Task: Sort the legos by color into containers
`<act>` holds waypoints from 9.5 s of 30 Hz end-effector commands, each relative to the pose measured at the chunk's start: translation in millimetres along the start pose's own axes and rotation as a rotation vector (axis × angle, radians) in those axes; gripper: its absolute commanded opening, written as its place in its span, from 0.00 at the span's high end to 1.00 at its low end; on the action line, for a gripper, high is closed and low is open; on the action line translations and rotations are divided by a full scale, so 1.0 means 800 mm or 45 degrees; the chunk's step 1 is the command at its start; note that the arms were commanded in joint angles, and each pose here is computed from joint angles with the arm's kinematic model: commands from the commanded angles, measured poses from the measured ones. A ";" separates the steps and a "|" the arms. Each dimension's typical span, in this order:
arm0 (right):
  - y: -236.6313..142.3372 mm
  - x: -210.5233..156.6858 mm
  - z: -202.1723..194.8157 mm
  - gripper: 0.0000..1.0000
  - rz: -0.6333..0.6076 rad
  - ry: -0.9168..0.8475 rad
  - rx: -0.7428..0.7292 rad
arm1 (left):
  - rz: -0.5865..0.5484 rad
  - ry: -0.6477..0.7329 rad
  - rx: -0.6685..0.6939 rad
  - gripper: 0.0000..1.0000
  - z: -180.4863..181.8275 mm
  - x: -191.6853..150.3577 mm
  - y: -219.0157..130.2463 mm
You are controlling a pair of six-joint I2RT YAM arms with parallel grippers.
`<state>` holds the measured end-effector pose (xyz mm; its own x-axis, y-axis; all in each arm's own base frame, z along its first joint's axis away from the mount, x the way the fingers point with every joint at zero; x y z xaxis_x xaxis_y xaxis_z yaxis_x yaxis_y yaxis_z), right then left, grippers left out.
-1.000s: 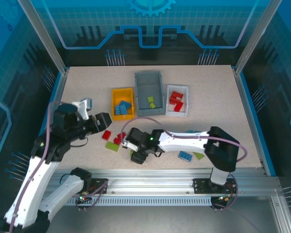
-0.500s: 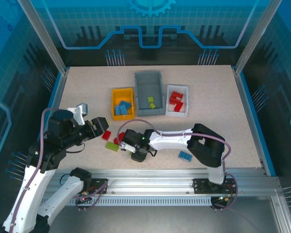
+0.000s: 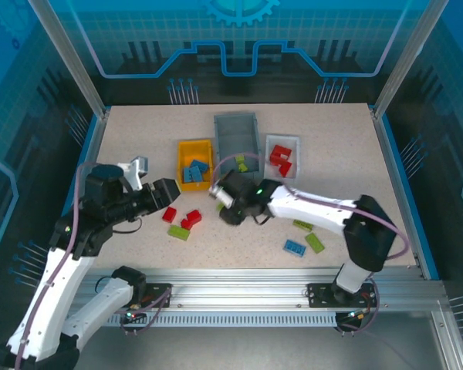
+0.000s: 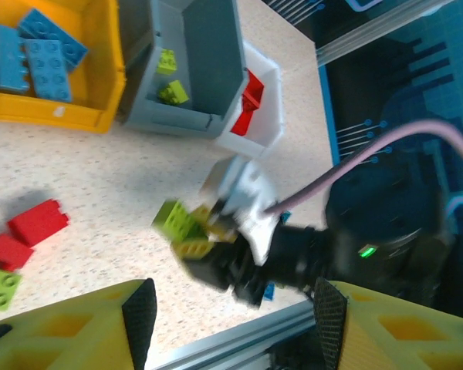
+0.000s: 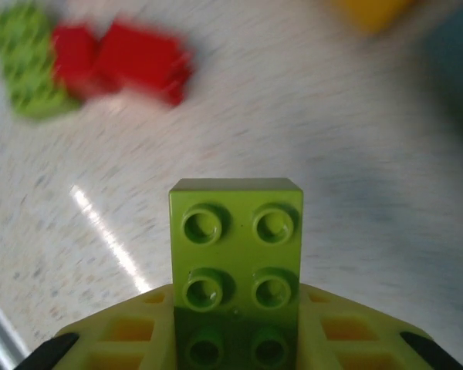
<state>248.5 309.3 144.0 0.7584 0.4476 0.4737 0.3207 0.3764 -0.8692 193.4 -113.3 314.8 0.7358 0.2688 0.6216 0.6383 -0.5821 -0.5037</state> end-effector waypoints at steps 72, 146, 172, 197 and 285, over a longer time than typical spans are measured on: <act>-0.316 -0.081 -0.111 0.49 -0.829 0.586 -0.220 | 0.818 -0.639 0.336 0.36 -0.131 -0.274 0.343; -0.191 0.033 0.020 0.47 -0.786 0.420 0.426 | -0.125 -0.632 0.817 0.66 0.186 0.122 0.298; -0.093 0.025 0.031 0.45 -0.438 0.210 0.153 | -0.234 -0.729 0.566 0.36 0.125 0.126 0.206; 0.156 0.027 0.074 0.30 0.099 -0.300 0.061 | -0.153 -0.210 0.315 0.38 0.043 0.010 -0.024; -0.099 -0.004 0.045 0.37 -0.443 -0.029 0.229 | 0.414 -0.485 0.826 0.29 0.141 -0.184 0.116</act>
<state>208.6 301.5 222.0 0.6392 0.2664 0.7214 0.4447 0.6374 -0.6293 169.5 -112.1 118.2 0.8727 0.4074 0.2691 0.3361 -0.1015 -0.9363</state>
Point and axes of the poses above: each hand's point on the last joint's axis, 136 mm out from that joint toward the fingers, its own y axis out along the fingers, its own z axis along the line the jaws close on, x = y × z, the point moved 3 cm from there along -y, back along the fingers, and after that the axes turned 14 degrees about y, right-handed, at the moved point
